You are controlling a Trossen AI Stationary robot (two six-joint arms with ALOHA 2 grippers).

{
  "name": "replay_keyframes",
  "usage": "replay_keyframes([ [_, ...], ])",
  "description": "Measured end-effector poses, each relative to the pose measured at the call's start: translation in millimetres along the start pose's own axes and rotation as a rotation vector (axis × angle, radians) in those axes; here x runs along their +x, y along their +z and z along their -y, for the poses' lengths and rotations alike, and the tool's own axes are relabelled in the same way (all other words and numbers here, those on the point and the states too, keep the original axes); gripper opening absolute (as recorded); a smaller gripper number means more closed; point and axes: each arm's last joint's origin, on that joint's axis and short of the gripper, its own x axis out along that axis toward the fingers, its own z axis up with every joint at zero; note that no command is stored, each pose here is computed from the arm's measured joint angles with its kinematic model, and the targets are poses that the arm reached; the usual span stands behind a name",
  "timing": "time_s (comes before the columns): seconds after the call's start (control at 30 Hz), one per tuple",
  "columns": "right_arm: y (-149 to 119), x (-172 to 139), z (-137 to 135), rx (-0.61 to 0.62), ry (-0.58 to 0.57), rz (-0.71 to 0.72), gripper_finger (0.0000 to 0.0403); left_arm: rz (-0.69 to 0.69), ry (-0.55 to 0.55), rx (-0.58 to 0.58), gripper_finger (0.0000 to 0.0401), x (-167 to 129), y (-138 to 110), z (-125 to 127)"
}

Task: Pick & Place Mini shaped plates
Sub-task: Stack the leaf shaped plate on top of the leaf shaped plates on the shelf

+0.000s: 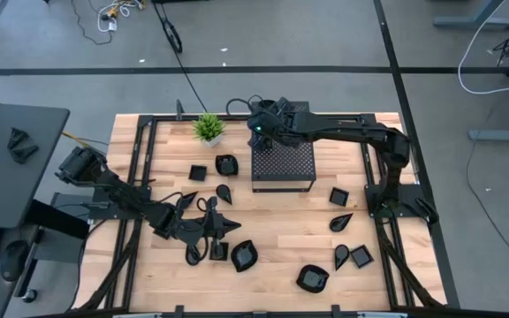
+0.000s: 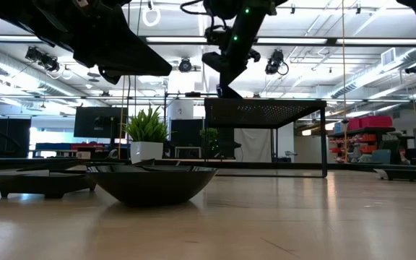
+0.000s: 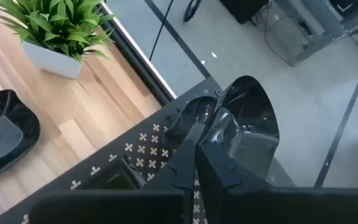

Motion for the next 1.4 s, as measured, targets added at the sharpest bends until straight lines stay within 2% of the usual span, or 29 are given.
replay_keyframes([
  [0.3, -2.8, 19.2, 2.1, 0.039, 0.025, -0.041, 0.0015, 0.001, 0.000, -0.001, 0.0014, 0.0, 0.1, 0.0],
  [0.83, -1.3, 25.5, 9.0, 0.080, 0.044, -0.040, 0.0017, 0.001, 0.000, -0.001, 0.0014, 0.1, 0.0, 0.1],
  [1.4, -1.4, 26.5, 10.5, 0.055, 0.042, -0.041, 0.0018, 0.000, 0.000, -0.001, 0.0014, 0.1, -0.1, 0.1],
])
